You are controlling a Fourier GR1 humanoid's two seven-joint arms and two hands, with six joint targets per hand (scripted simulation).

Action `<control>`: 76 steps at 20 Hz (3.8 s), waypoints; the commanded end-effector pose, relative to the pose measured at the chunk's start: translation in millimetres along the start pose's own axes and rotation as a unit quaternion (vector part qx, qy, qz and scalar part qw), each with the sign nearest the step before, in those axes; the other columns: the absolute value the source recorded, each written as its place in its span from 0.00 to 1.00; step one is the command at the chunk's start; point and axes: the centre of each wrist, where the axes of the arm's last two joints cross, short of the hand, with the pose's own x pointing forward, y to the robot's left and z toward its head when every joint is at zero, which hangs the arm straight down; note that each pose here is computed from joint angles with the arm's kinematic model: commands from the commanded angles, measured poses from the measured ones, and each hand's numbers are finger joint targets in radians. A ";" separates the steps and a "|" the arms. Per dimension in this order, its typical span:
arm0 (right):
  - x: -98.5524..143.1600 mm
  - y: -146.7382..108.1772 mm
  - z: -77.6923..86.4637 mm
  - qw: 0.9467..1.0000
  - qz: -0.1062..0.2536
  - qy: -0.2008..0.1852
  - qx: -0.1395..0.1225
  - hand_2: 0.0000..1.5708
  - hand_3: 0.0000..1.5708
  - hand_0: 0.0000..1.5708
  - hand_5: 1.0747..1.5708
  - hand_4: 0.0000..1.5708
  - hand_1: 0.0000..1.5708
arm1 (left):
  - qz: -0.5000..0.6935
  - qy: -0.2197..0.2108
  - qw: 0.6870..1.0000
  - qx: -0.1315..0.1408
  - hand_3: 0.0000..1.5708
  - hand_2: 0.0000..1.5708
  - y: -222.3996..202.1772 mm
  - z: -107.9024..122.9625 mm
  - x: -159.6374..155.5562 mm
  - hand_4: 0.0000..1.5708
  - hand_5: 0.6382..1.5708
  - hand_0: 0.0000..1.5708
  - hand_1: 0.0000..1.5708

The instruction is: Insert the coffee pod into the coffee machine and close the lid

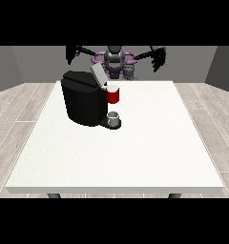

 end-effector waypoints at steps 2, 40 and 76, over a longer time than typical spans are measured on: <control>28.4 -17.0 -13.1 0.999 0.033 -0.020 0.029 0.00 0.00 0.00 1.00 0.10 0.00 | 0.055 0.041 0.998 -0.011 0.00 0.00 -31.5 29.5 -42.3 0.28 1.00 0.00 0.00; 89.4 19.4 -96.6 0.997 -0.017 -0.041 0.064 0.00 0.00 0.00 1.00 0.05 0.00 | 0.046 -0.090 0.994 0.051 0.00 0.00 0.8 76.9 48.8 0.23 1.00 0.00 0.00; 249.6 46.0 -99.6 0.977 0.109 -0.177 0.051 0.00 0.00 0.00 1.00 0.06 0.00 | 0.005 -0.154 0.988 -0.002 0.00 0.00 -12.7 55.9 85.5 0.26 1.00 0.00 0.00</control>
